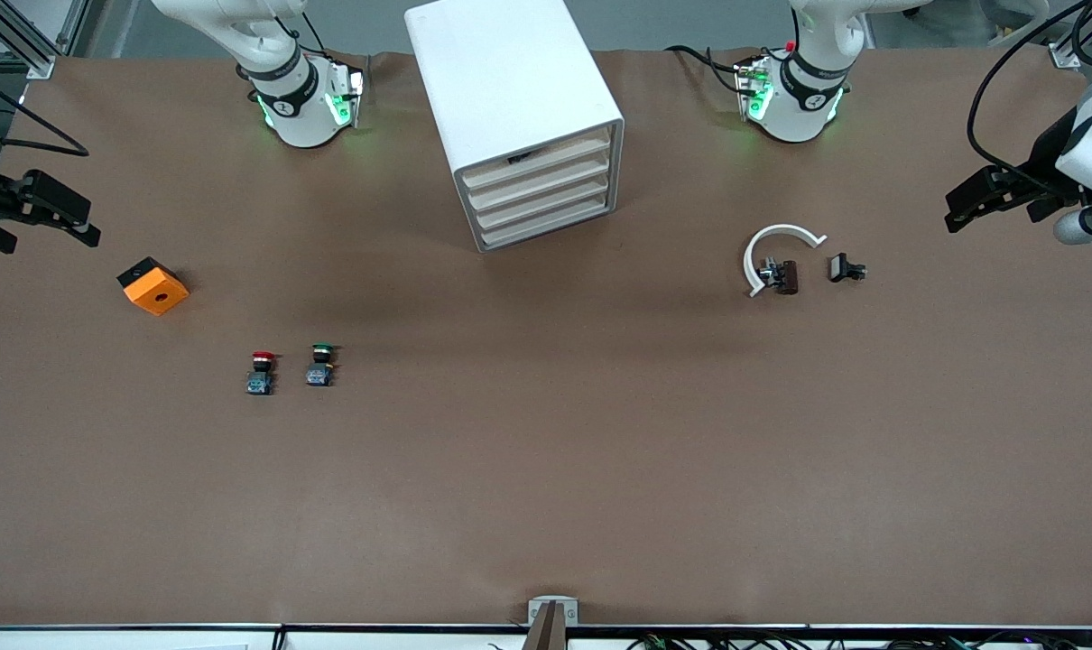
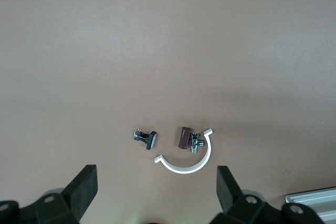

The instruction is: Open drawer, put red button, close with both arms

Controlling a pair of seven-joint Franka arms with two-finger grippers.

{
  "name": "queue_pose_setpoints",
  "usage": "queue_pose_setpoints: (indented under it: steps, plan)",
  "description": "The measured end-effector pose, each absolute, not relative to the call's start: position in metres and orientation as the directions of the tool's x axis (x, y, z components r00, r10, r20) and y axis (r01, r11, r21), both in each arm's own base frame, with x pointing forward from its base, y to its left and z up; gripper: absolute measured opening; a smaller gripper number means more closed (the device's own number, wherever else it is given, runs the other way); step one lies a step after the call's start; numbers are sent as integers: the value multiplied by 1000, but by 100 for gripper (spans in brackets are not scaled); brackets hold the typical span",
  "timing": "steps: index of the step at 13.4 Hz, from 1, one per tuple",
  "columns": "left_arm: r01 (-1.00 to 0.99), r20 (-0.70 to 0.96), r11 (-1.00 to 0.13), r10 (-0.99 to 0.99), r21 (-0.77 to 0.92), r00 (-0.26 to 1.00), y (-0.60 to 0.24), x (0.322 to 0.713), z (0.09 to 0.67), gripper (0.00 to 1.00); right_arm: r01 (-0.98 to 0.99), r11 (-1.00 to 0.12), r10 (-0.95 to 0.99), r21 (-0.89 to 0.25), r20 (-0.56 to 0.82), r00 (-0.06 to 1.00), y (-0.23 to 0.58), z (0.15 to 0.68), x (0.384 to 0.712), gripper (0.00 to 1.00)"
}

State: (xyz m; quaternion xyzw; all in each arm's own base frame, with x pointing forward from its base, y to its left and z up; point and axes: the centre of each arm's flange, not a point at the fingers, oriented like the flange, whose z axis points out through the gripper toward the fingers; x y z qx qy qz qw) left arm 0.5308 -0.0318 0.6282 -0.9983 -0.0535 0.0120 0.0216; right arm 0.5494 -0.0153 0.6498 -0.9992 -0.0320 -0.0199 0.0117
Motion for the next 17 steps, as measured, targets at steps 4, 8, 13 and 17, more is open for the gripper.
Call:
queue_pose_setpoints:
  steps: [4,8,13,17]
  plan:
    - [108,-24,-993,110,-45,994,-31,531,628,100,64,-998,64,-22,40,997,-15,650,549,100]
    - [108,-29,-993,110,-45,994,-30,532,625,100,64,-998,64,-22,40,997,-15,650,549,100]
    - [114,-31,-993,115,-43,993,-27,537,624,100,65,-998,64,-22,41,997,-15,650,549,100]
    - [157,-54,-987,159,-43,986,4,545,612,100,77,-997,76,-22,41,996,-9,650,550,100]
